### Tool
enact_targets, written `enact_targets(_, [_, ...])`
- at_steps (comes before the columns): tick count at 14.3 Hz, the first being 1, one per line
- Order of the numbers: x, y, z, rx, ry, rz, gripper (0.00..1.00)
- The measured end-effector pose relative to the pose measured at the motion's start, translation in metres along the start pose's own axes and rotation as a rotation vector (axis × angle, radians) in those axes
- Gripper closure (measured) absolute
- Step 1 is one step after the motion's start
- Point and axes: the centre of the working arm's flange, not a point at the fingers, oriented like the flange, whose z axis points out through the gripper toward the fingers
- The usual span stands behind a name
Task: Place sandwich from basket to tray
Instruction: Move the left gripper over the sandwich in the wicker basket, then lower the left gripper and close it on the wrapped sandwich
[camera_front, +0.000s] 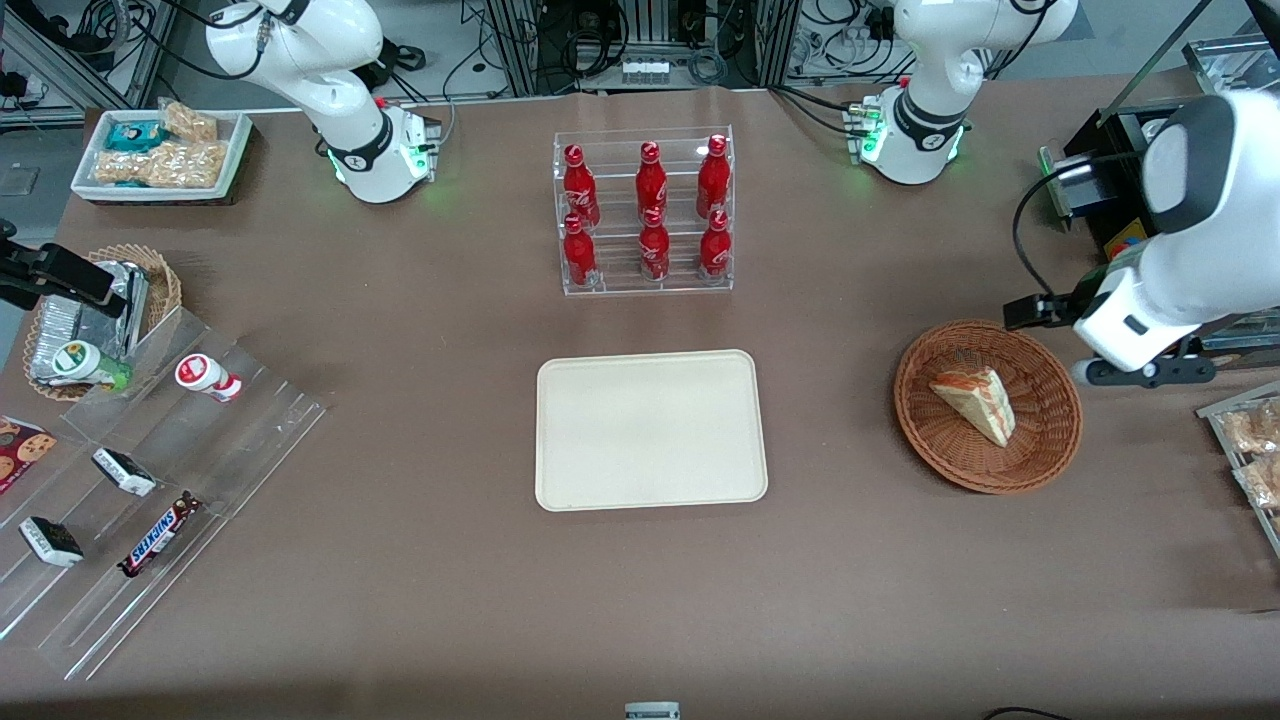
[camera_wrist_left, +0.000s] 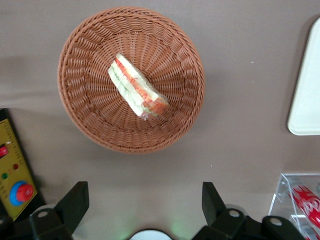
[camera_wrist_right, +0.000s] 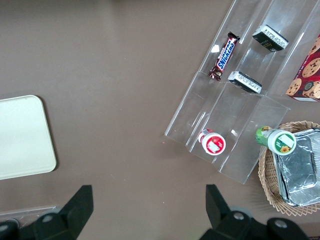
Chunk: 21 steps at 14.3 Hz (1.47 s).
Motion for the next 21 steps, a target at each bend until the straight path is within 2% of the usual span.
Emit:
enact_targets(2, [0.005,-0.003,0.031,0.006,0.028,-0.021,0.0])
enact_targets(4, [0.008,-0.007,0.064,0.036,0.063,-0.068,0.0])
enact_targets(6, [0.008,-0.008,0.096,0.05,0.106,-0.144,0.0])
enact_targets(8, [0.007,-0.008,0.118,0.041,0.138,-0.257,0.0])
enact_targets(12, [0.018,-0.008,0.146,0.005,0.177,-0.572,0.0])
enact_targets(17, [0.04,-0.019,0.186,-0.046,0.219,-0.844,0.0])
enact_targets(20, [0.041,-0.026,0.21,-0.049,0.202,-0.923,0.03])
enact_targets(21, [0.039,-0.026,0.214,-0.048,0.193,-0.948,0.13])
